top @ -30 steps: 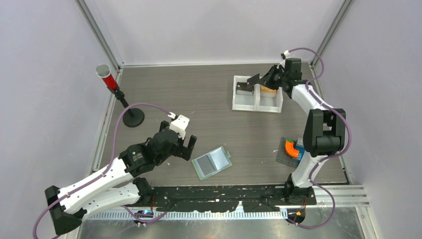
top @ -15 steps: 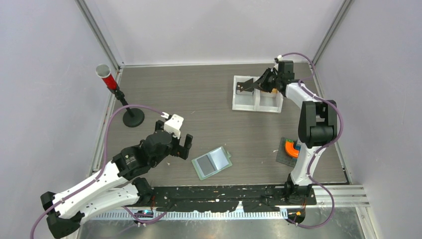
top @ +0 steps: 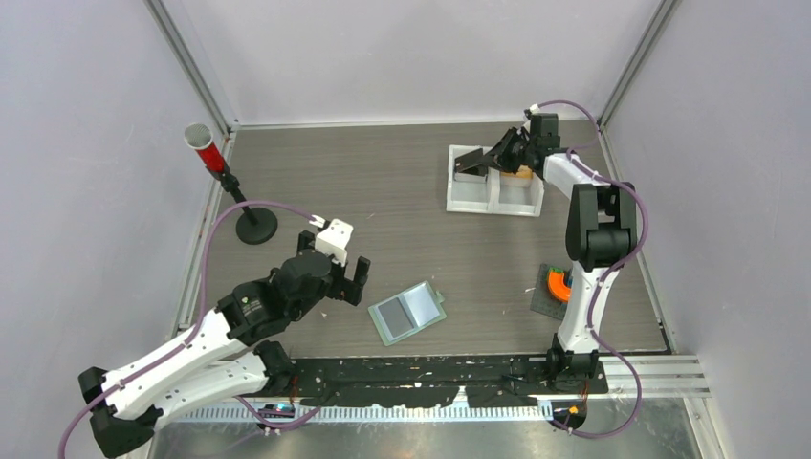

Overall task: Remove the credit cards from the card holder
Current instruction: Place the credit card in the storage box, then remove the credit card from the card holder.

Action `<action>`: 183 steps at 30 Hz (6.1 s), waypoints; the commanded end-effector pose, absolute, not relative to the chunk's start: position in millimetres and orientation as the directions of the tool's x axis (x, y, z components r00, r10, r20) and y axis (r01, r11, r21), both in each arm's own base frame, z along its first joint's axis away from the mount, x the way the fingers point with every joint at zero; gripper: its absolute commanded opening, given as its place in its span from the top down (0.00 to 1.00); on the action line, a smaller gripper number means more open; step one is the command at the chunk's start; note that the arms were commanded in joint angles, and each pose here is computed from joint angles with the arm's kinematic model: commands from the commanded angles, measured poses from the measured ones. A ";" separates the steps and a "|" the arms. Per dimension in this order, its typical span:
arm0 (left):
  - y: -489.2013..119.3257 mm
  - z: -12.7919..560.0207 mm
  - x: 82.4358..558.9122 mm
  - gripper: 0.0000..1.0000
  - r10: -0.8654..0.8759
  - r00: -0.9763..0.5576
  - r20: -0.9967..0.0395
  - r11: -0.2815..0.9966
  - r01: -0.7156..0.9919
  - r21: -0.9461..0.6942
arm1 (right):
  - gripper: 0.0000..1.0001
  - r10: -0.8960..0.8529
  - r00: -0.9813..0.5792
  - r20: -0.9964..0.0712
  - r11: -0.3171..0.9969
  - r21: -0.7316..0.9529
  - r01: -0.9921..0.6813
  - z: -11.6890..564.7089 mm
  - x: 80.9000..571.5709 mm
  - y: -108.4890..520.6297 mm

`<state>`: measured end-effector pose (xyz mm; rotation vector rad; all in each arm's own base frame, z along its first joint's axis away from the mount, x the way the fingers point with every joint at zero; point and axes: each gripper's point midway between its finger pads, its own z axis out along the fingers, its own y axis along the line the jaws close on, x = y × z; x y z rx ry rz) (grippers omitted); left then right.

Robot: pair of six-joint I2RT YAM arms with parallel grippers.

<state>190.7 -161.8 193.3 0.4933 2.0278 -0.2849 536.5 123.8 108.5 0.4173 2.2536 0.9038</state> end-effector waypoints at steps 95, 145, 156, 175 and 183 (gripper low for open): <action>-99.2 159.3 153.9 0.04 -0.216 -0.556 -0.803 0.935 0.119 -0.333 | 0.29 -0.272 -0.689 -0.672 0.799 0.240 -0.551 73.5 145.1 381.2; -187.5 91.1 161.1 0.44 -0.180 -0.804 -0.567 0.845 0.169 -0.508 | 0.62 -0.077 -0.819 -0.569 0.661 0.586 -0.469 59.4 142.7 379.7; -192.6 78.3 177.5 0.63 -0.133 -0.835 -0.535 0.883 0.145 -0.446 | 0.62 -0.034 -0.839 -0.544 0.607 0.655 -0.450 65.6 144.0 375.5; -208.8 74.0 181.8 0.66 -0.099 -0.860 -0.500 0.871 0.168 -0.461 | 0.61 0.032 -0.864 -0.503 0.542 0.735 -0.408 71.5 148.9 362.2; -222.7 75.3 187.0 0.68 -0.087 -0.864 -0.495 0.850 0.194 -0.489 | 0.61 0.049 -0.870 -0.492 0.528 0.751 -0.395 72.0 150.7 358.9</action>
